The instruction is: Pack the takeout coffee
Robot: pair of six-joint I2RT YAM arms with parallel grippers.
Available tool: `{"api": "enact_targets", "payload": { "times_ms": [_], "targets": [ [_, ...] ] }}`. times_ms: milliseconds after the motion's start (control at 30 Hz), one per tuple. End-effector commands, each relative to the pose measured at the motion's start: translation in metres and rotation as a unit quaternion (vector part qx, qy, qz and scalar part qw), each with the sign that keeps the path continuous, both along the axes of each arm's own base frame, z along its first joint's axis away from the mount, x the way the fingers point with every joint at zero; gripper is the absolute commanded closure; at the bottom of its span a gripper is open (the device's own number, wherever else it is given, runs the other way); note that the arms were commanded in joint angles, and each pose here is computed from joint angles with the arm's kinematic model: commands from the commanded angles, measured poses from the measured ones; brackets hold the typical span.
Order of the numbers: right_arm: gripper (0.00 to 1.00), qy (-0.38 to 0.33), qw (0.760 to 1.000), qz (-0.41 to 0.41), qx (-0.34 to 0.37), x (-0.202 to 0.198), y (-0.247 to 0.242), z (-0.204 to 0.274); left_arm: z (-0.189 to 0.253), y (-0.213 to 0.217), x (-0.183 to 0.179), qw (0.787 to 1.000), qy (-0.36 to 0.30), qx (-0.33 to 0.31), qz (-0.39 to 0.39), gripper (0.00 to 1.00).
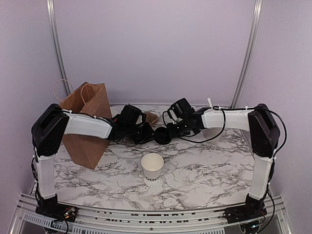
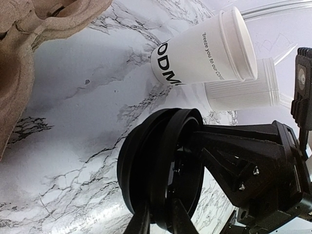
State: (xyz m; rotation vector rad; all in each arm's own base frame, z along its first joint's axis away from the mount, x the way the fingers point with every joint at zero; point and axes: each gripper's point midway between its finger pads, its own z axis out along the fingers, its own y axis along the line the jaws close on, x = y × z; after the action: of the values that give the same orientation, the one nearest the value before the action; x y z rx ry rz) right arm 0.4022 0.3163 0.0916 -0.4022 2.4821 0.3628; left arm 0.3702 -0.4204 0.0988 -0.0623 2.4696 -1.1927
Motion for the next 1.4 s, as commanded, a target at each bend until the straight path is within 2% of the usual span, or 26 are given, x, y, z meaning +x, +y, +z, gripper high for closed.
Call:
{"api": "enact_targets", "payload": {
  "times_ms": [0, 233, 500, 633, 1100, 1367],
  "targets": [
    [0.91, -0.014, 0.999, 0.010, 0.028, 0.002, 0.014, 0.021, 0.010, -0.012, 0.005, 1.000, -0.014, -0.020, -0.012, 0.88],
    [0.86, -0.012, 1.000, 0.007, 0.018, 0.002, 0.011, 0.018, 0.012, -0.013, 0.004, 0.999, -0.017, -0.022, -0.018, 0.95],
    [0.62, -0.017, 1.000, -0.003, 0.005, 0.003, 0.003, 0.021, 0.010, -0.011, 0.002, 0.999, -0.018, -0.017, -0.021, 0.97],
    [0.56, -0.022, 1.000, -0.005, 0.006, 0.003, 0.002, 0.029, 0.013, -0.008, 0.003, 0.999, -0.028, -0.008, -0.021, 0.97],
    [0.53, -0.080, 0.995, 0.013, 0.050, -0.020, 0.006, 0.110, 0.046, 0.021, 0.007, 0.991, -0.119, 0.063, -0.011, 0.97],
    [0.52, -0.111, 0.989, 0.028, 0.091, -0.032, 0.008, 0.159, 0.075, 0.039, -0.005, 0.973, -0.197, 0.117, -0.018, 0.96]
  ]
}}
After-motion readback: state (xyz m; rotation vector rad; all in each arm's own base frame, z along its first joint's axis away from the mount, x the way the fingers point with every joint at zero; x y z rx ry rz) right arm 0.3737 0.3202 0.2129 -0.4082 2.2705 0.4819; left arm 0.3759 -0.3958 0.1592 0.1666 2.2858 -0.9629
